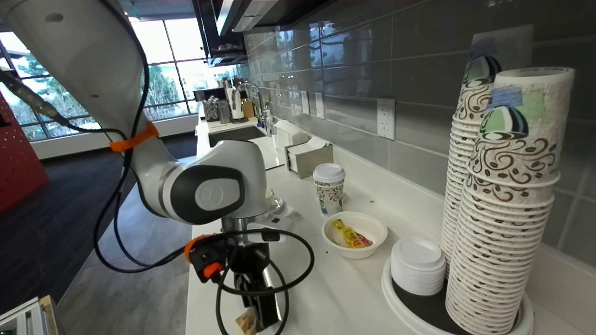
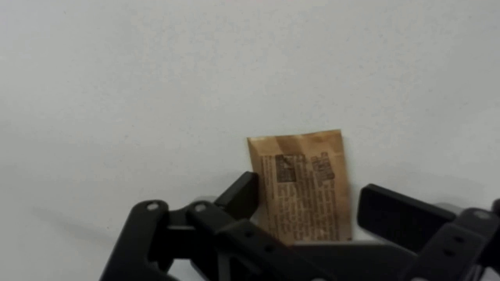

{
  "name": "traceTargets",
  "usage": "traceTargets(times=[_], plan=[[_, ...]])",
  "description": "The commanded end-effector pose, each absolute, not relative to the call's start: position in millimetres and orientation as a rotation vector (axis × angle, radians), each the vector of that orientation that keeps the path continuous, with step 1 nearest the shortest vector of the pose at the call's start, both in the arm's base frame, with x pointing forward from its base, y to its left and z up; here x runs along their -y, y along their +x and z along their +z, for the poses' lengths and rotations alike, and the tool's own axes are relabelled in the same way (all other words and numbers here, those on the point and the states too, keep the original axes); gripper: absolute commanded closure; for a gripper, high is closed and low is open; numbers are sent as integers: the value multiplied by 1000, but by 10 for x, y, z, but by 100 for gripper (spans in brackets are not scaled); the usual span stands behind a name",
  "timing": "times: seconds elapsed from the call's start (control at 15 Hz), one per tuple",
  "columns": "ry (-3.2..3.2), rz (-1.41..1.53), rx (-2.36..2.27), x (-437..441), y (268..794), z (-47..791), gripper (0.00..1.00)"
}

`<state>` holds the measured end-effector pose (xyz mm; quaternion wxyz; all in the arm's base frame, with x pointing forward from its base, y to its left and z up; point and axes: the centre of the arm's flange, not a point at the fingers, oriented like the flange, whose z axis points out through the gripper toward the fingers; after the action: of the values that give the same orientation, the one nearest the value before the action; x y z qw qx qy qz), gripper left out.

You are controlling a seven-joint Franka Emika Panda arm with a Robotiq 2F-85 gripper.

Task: Shift the brown sachet to the bowl

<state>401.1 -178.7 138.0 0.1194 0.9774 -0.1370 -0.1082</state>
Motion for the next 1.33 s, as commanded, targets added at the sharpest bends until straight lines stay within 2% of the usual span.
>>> traceTargets(times=[0.0, 0.4, 0.53, 0.73, 1.27], plan=[[2880, -329, 368, 1759, 4072, 1326, 46], [2896, -331, 333, 1761, 4057, 1344, 38], [2904, -327, 322, 1760, 4046, 1364, 39], [2911, -321, 298, 1750, 4030, 1393, 50], [2930, -298, 230, 1726, 3984, 1475, 51]])
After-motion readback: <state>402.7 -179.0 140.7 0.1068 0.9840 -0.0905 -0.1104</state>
